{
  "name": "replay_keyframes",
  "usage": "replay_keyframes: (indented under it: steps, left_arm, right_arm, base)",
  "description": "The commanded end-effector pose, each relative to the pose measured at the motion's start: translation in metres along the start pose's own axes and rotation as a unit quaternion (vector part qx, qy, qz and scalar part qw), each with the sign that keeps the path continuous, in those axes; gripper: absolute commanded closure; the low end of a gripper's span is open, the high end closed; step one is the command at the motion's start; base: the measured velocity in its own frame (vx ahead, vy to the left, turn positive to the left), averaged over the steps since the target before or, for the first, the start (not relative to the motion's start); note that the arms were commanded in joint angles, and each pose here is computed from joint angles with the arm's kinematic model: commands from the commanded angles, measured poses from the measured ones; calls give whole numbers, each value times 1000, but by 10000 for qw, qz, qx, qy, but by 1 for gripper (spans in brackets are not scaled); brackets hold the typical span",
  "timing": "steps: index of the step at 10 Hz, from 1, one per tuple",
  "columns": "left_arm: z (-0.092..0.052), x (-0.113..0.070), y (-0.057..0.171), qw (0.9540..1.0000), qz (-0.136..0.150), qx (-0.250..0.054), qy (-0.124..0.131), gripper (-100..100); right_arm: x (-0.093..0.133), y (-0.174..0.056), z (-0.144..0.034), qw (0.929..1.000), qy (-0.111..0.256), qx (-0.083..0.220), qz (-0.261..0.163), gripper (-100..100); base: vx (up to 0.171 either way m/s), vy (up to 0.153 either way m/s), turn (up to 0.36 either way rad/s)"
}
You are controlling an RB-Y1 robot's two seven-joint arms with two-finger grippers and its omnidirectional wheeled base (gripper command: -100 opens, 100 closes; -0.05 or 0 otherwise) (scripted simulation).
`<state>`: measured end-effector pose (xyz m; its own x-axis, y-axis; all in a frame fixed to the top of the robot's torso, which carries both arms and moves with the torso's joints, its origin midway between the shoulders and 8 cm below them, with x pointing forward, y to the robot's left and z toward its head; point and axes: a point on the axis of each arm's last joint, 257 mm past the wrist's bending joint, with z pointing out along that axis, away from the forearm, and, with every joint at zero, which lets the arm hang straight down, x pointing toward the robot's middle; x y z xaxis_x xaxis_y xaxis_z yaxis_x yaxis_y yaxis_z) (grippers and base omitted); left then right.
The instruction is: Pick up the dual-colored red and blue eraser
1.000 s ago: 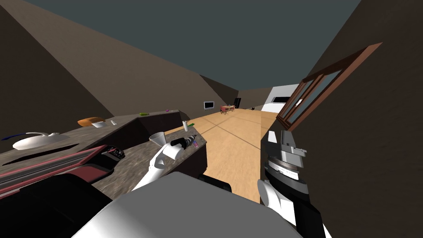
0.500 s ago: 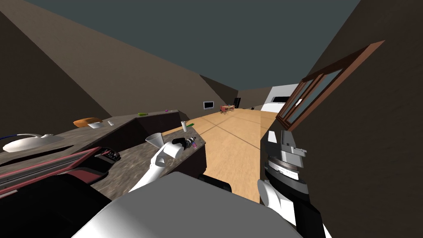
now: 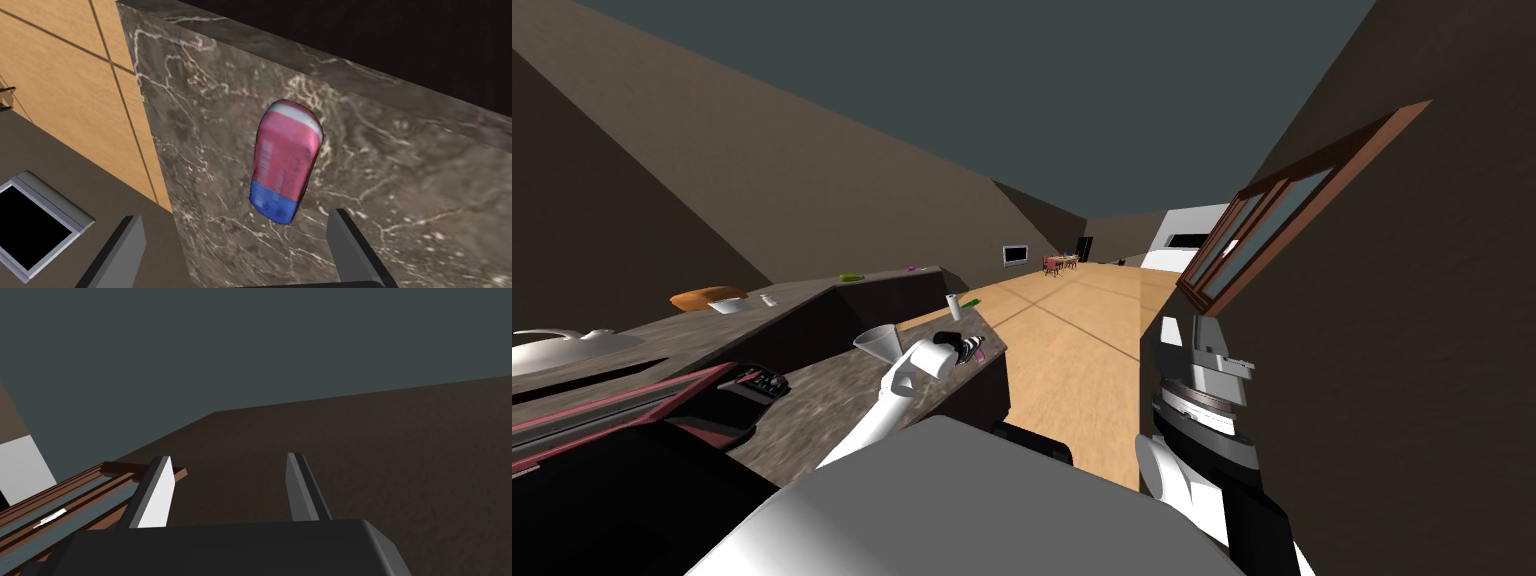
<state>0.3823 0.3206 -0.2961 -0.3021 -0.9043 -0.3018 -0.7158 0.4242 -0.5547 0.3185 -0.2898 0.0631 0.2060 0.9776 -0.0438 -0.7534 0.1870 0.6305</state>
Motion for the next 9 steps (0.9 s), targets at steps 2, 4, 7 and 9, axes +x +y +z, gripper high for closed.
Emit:
replay_keyframes:
  steps: [2, 4, 7, 9]
  left_arm:
    - [0, 2, 18, 9992, 106, -375, 119, -100]
    - [-1, 3, 29, 9975, 196, -647, 203, -100]
    - [-4, 1, 46, 9932, 368, -1055, 323, -100]
    - [-7, 1, 56, 9900, 449, -1283, 385, -100]
  right_arm:
    - [0, 0, 0, 10000, 0, 0, 0, 0]
    - [0, 0, 0, 10000, 0, 0, 0, 0]
    - [0, 0, 0, 10000, 0, 0, 0, 0]
    - [0, 0, 0, 10000, 0, 0, 0, 0]
  base:
    - [37, -23, -18]
    - [29, -18, -16]
    - [32, -18, -22]
    - [32, -18, -24]
